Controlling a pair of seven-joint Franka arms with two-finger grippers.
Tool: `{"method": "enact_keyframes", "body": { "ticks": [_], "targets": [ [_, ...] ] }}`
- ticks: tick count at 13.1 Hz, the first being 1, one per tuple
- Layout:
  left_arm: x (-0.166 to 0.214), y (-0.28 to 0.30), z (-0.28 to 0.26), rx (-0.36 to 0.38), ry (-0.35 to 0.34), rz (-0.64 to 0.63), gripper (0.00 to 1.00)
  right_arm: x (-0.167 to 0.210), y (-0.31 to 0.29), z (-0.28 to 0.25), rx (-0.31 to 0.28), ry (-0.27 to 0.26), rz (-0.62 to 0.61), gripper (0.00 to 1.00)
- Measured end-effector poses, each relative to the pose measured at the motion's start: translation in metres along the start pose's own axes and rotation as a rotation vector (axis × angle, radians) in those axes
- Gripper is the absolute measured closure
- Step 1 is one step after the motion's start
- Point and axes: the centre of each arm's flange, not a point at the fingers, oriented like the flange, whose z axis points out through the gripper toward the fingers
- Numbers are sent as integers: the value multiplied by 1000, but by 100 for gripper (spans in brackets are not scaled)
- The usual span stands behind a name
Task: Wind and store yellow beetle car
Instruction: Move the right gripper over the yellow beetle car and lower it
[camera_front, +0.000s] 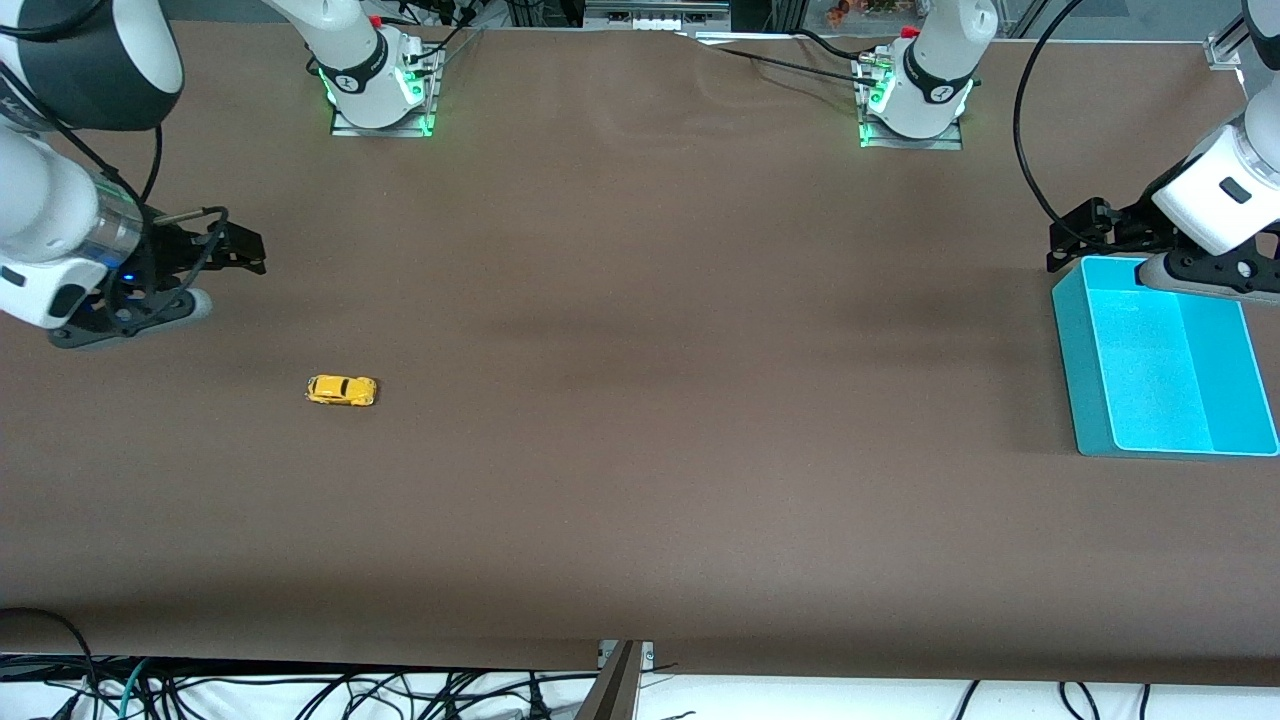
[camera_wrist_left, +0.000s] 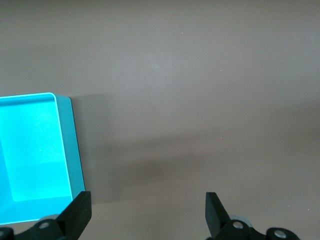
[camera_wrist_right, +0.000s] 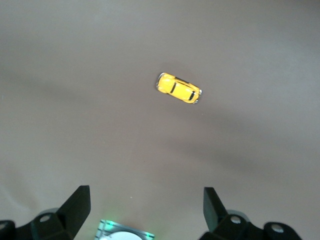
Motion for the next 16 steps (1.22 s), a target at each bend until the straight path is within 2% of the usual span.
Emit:
{"method": "enact_keyframes", "body": {
  "ticks": [4, 7, 11, 16],
  "targets": [
    [2, 0, -4, 1, 9, 0, 0, 28, 4, 50, 30, -74, -398, 0],
    [7, 0, -9, 2, 23, 1, 0, 48, 12, 90, 40, -78, -674, 1],
    [10, 0, -8, 2, 23, 1, 0, 62, 24, 162, 1, -21, -932, 1],
    [11, 0, -7, 2, 22, 1, 0, 52, 39, 251, -101, 62, -1136, 1]
  ]
}}
